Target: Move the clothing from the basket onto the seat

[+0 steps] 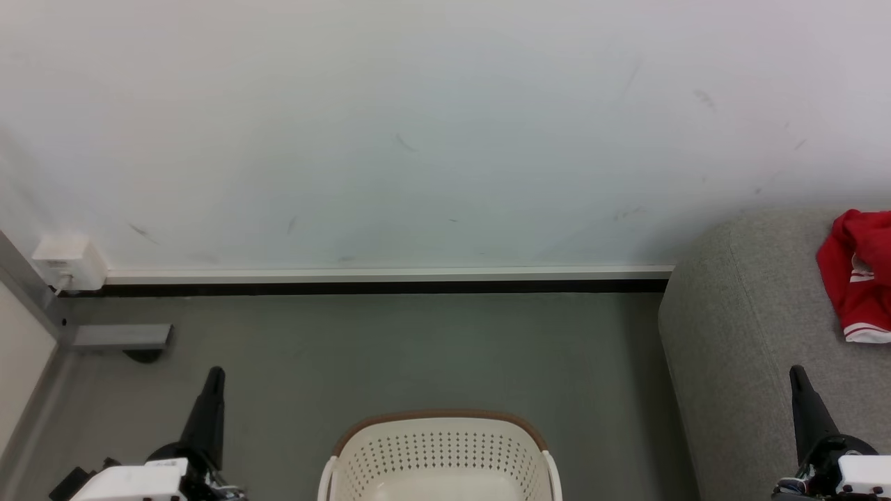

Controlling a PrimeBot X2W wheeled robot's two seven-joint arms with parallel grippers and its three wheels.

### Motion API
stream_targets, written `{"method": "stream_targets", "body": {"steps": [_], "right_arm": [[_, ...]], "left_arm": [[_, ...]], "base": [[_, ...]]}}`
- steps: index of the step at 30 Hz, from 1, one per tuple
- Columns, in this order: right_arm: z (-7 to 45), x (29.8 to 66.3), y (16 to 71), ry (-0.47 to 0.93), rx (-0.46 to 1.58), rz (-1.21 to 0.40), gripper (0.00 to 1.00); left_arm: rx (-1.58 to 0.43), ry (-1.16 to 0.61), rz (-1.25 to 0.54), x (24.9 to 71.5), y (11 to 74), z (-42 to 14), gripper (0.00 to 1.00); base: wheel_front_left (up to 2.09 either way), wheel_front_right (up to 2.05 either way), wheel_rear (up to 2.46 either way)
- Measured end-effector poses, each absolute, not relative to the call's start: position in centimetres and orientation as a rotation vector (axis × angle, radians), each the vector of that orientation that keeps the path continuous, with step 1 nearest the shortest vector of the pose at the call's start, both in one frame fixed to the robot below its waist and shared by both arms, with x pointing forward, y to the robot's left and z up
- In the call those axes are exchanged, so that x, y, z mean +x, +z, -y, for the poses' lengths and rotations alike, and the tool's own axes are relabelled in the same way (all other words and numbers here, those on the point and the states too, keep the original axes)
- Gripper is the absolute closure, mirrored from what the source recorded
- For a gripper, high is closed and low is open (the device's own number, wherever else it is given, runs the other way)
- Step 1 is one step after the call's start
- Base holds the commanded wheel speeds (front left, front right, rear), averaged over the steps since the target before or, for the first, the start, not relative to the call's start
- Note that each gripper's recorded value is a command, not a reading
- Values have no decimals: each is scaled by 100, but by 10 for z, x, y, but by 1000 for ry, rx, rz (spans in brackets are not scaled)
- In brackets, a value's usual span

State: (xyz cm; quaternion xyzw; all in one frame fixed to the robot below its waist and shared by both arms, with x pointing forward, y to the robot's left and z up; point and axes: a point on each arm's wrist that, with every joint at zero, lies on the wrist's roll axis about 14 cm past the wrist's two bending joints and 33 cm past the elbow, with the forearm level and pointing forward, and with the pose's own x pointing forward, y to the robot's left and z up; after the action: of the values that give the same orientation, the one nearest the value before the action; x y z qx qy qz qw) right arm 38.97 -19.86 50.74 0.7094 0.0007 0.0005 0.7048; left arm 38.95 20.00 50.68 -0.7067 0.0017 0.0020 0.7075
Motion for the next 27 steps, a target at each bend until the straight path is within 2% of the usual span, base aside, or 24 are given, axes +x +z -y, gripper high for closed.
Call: {"method": "stream_targets", "body": {"steps": [27], "right_arm": [[199,390,507,1,1577,-2,100]], "left_arm": [[-1570,4,-4,390,507,-200,100]], "base": [[0,0,0]]}}
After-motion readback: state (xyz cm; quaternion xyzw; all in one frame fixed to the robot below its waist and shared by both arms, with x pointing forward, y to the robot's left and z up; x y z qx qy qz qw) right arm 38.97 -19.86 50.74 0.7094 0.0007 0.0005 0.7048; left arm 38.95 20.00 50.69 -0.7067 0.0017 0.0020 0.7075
